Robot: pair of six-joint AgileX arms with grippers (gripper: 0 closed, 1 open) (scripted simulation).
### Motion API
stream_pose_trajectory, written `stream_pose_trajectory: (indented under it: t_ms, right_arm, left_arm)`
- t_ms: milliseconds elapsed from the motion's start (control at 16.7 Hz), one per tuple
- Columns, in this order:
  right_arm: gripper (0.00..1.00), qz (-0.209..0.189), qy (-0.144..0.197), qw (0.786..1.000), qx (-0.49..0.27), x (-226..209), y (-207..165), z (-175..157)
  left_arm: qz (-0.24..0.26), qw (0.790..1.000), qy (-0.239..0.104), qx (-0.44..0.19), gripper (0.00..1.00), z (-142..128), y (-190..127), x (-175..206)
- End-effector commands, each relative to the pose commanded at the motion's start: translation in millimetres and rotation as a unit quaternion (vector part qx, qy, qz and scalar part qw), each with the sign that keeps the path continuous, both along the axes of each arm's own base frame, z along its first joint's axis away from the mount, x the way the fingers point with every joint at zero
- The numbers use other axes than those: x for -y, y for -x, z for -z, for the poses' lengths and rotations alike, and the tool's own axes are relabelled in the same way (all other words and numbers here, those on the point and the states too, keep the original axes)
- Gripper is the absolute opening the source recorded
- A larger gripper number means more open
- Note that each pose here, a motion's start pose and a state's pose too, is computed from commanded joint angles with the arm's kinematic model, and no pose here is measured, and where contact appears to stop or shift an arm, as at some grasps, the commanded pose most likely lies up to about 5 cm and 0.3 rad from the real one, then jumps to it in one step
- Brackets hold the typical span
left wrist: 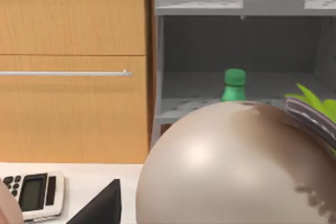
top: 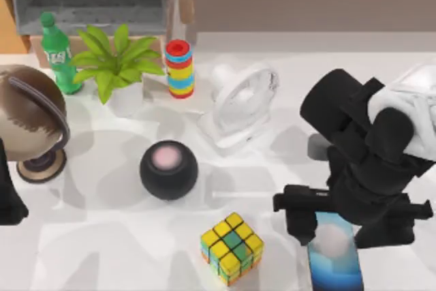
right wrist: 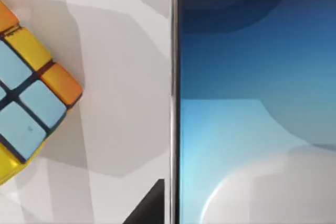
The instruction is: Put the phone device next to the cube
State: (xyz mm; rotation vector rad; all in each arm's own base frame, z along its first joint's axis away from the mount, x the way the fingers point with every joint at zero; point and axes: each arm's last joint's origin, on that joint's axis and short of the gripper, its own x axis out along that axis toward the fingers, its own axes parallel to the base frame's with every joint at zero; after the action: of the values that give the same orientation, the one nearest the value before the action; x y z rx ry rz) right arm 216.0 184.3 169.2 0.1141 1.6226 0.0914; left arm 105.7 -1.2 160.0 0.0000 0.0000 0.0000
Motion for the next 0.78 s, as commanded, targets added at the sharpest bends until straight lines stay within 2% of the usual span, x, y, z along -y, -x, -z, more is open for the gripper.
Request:
stream_pose_trajectory:
  t_ms: [240,600,780]
  right_arm:
    - [0.0,0.0,0.014,1.0,0.022,1.2,-1.7,8.2]
    - [0.0,-0.002,0.066,0.997,0.031,6.9,0.1,32.0]
    - [0.0,-0.002,0.066,0.997,0.031,6.9,0.1,32.0]
  left_arm:
    - [0.0,1.0,0.0,0.0,1.0,0.0,0.0,0.0]
    - [0.0,1.0,0.0,0.0,1.0,0.0,0.0,0.0]
    - [0.0,1.0,0.0,0.0,1.0,0.0,0.0,0.0]
